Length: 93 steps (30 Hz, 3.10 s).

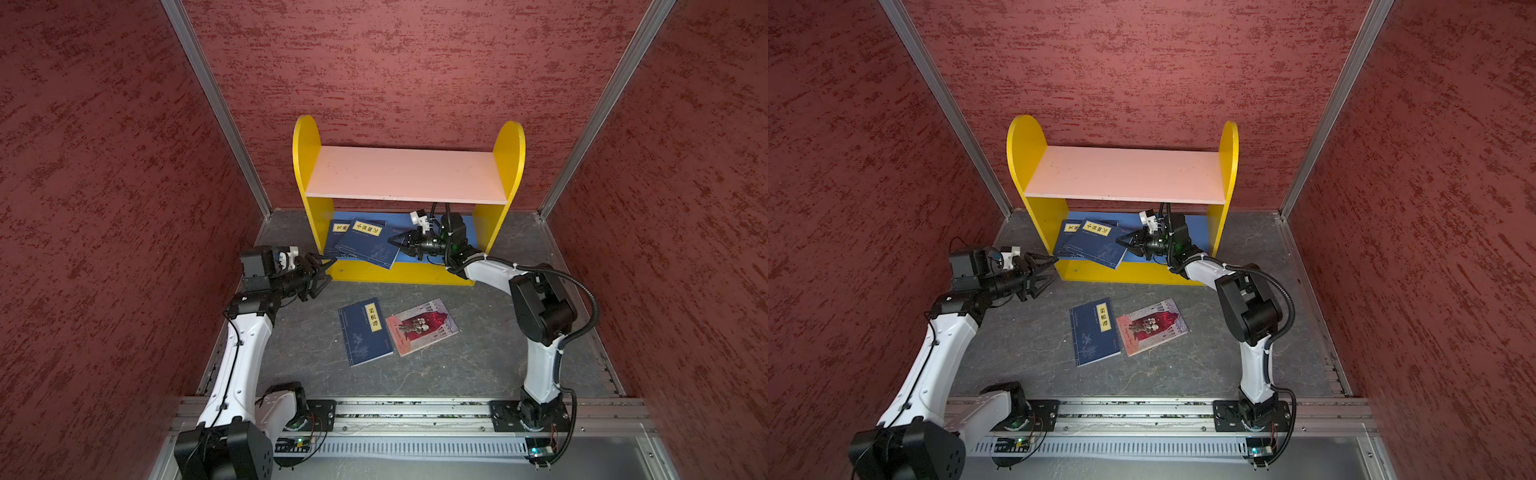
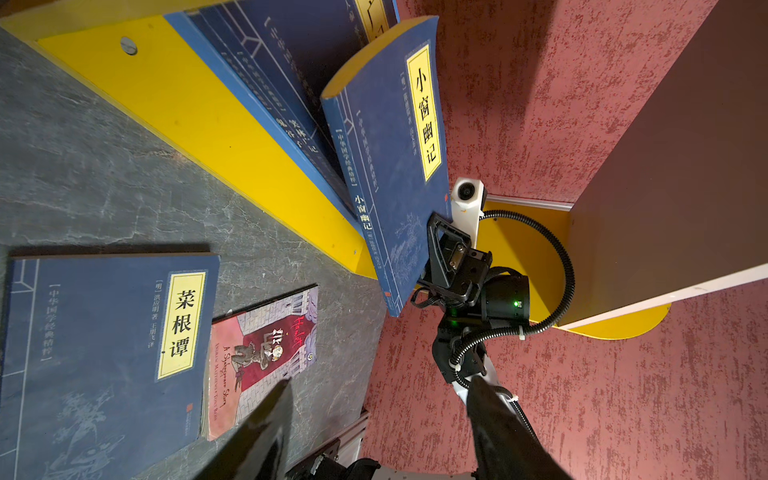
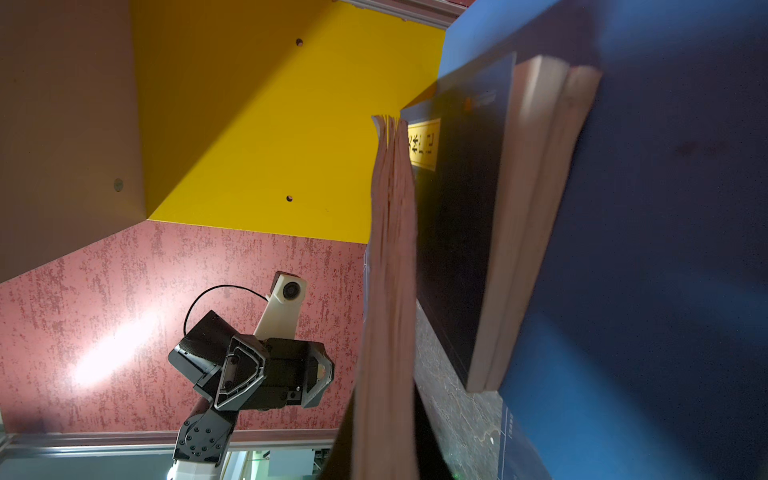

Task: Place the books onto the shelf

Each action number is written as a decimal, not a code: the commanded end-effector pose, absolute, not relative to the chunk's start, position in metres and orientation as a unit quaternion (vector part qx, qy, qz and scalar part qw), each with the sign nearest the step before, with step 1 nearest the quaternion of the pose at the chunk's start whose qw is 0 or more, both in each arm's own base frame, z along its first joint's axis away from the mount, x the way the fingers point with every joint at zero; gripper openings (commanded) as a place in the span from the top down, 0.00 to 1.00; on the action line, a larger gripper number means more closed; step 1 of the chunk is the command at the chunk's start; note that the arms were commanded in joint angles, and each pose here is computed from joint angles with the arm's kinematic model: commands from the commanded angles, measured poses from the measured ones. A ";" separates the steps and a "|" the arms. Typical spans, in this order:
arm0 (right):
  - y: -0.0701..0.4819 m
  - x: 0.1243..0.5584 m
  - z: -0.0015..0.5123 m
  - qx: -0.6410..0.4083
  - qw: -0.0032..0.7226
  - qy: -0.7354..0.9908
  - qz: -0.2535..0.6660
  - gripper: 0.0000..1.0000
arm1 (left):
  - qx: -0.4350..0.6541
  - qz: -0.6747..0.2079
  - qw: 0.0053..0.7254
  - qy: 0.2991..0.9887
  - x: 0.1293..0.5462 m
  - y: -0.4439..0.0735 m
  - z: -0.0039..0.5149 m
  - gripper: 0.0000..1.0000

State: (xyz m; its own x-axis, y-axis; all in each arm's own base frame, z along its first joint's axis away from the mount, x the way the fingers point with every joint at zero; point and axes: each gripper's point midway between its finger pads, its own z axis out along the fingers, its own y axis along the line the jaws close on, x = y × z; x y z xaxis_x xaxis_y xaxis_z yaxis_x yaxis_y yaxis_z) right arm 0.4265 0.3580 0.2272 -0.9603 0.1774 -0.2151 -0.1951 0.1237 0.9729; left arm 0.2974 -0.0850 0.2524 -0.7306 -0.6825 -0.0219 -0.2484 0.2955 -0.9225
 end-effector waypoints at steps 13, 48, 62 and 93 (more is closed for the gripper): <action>0.359 0.454 0.231 -0.049 0.127 0.740 0.658 0.92 | -0.298 -0.517 0.212 0.774 0.300 -0.084 0.250 0.32; 0.319 0.453 0.213 0.052 0.172 0.800 0.572 0.50 | -0.295 -0.525 0.214 0.769 0.293 -0.085 0.253 0.30; 0.338 0.433 0.201 0.049 0.154 0.819 0.551 0.51 | -0.298 -0.526 0.210 0.768 0.291 -0.085 0.250 0.29; 0.344 0.458 0.207 -0.082 0.163 0.809 0.559 0.94 | -0.302 -0.528 0.205 0.767 0.292 -0.082 0.248 0.29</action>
State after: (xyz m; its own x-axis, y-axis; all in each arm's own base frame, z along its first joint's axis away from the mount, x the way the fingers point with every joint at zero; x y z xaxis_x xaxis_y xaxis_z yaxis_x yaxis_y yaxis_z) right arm 0.4602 0.3402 0.1997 -0.9422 0.1115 -0.3158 -0.2507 0.3904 0.8858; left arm 0.2920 -0.0828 0.2488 -0.7303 -0.6831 0.0080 -0.2530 0.2597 -0.9320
